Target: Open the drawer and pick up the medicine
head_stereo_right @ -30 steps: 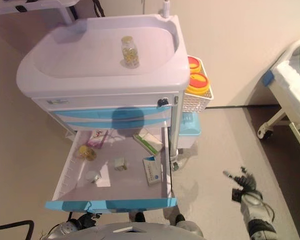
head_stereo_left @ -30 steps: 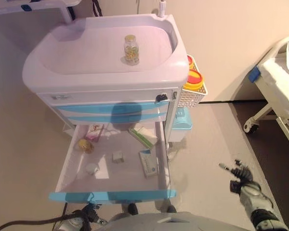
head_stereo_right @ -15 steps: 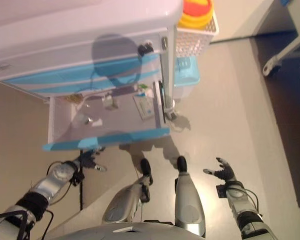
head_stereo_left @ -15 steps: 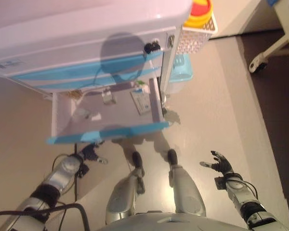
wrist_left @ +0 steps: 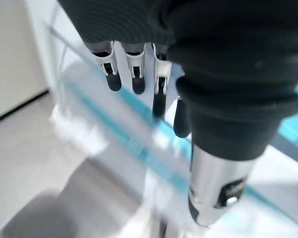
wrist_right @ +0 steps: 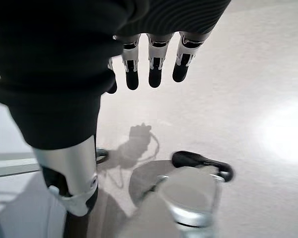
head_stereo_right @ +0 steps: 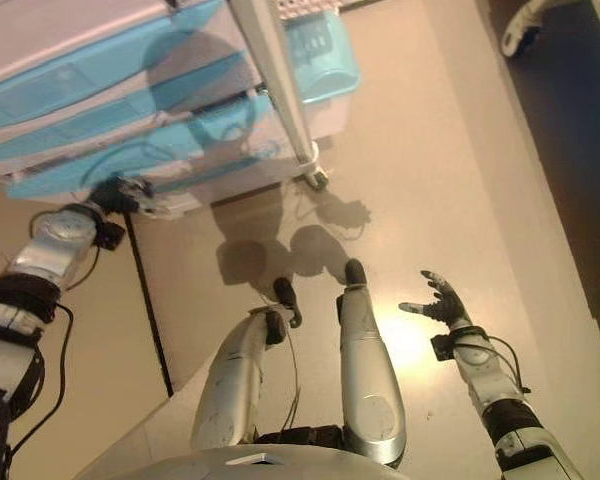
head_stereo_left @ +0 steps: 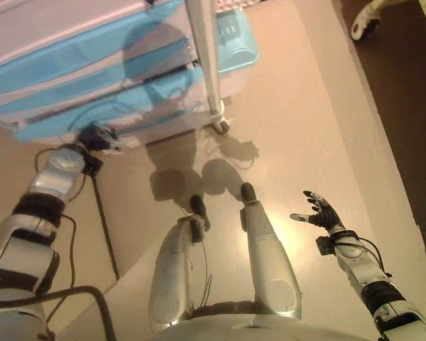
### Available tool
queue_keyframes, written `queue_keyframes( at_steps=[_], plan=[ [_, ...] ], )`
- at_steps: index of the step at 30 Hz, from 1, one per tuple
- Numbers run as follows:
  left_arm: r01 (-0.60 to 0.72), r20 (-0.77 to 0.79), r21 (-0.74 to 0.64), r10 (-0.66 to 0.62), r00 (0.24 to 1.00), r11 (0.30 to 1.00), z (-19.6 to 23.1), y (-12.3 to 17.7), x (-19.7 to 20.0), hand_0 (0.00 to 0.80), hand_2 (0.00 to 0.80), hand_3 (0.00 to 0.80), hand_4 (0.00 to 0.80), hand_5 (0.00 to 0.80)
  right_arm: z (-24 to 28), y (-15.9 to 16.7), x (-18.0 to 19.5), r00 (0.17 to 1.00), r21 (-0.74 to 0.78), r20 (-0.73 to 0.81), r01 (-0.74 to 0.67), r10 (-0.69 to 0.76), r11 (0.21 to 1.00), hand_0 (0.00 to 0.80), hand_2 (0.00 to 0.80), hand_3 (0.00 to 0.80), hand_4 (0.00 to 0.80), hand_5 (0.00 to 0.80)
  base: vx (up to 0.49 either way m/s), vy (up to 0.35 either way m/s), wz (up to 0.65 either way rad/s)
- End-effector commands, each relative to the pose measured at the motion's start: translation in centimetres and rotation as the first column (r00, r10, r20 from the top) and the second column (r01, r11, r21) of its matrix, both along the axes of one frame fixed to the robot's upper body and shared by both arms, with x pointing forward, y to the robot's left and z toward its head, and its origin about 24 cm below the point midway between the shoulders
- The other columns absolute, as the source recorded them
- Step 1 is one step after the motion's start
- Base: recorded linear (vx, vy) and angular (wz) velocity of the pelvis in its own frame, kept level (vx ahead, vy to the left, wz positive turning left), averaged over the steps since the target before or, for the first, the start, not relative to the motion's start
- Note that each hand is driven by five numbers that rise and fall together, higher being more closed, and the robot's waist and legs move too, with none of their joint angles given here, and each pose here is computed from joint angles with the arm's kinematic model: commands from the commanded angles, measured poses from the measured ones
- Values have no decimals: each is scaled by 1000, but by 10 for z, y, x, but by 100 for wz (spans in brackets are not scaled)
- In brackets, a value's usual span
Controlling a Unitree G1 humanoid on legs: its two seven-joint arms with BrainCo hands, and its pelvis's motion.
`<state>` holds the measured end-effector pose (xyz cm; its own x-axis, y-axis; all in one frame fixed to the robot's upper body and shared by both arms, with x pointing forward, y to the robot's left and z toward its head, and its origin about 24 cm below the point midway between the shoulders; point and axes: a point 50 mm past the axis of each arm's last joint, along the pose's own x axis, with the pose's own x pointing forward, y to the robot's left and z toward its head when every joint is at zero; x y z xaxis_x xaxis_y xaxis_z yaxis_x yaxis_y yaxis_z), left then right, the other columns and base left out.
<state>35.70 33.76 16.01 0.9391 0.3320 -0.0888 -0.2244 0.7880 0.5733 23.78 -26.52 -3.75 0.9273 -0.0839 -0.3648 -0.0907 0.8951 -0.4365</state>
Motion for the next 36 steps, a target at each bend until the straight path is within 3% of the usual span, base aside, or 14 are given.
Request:
queue_keyframes(
  at_steps=[1, 5, 10, 14, 20, 26, 36],
  plan=[
    [-249, 410, 23, 218, 886, 968, 87, 39, -15, 0, 0, 0, 0, 0, -16, 4, -24, 997, -42, -52, -62, 60, 997, 0, 0, 0, 0, 0, -17, -20, -14],
    [-369, 541, 27, 297, 787, 929, 98, 41, -20, 0, 0, 0, 0, 0, -24, 6, -30, 995, -56, -79, -64, 60, 996, 0, 0, 0, 0, 0, -33, -40, -5],
    [-231, 415, -45, 228, 881, 972, 58, 32, -14, 0, 0, 0, 0, 0, -29, 12, -30, 994, -45, -94, -62, 57, 997, 0, 0, 0, 0, 0, -10, -43, 5],
    [4, 276, -209, 55, 960, 978, -14, 7, -20, 0, 0, 0, 0, 0, -30, 16, -29, 994, -32, -98, -52, 49, 998, 0, 0, 0, 0, 0, -2, -65, 1],
    [77, 71, -470, -49, 996, 879, -136, -33, -71, 0, 0, 0, 0, 0, -42, 18, -39, 989, 25, -150, -18, 22, 1000, 0, 0, 0, 0, 0, 42, -101, 17],
    [-8, -144, -664, -118, 982, 747, -223, -70, -133, 0, 0, 0, 0, 0, -67, 14, -65, 948, 103, -317, 51, -16, 993, 0, 0, 0, 0, 0, 99, -92, 30],
    [-260, -474, -669, -131, 871, 696, -294, -99, -221, 0, 0, 0, 0, 0, -109, 22, -124, 808, 143, -581, 217, -96, 966, 0, 0, 0, 0, 0, 58, -57, 30]
  ],
)
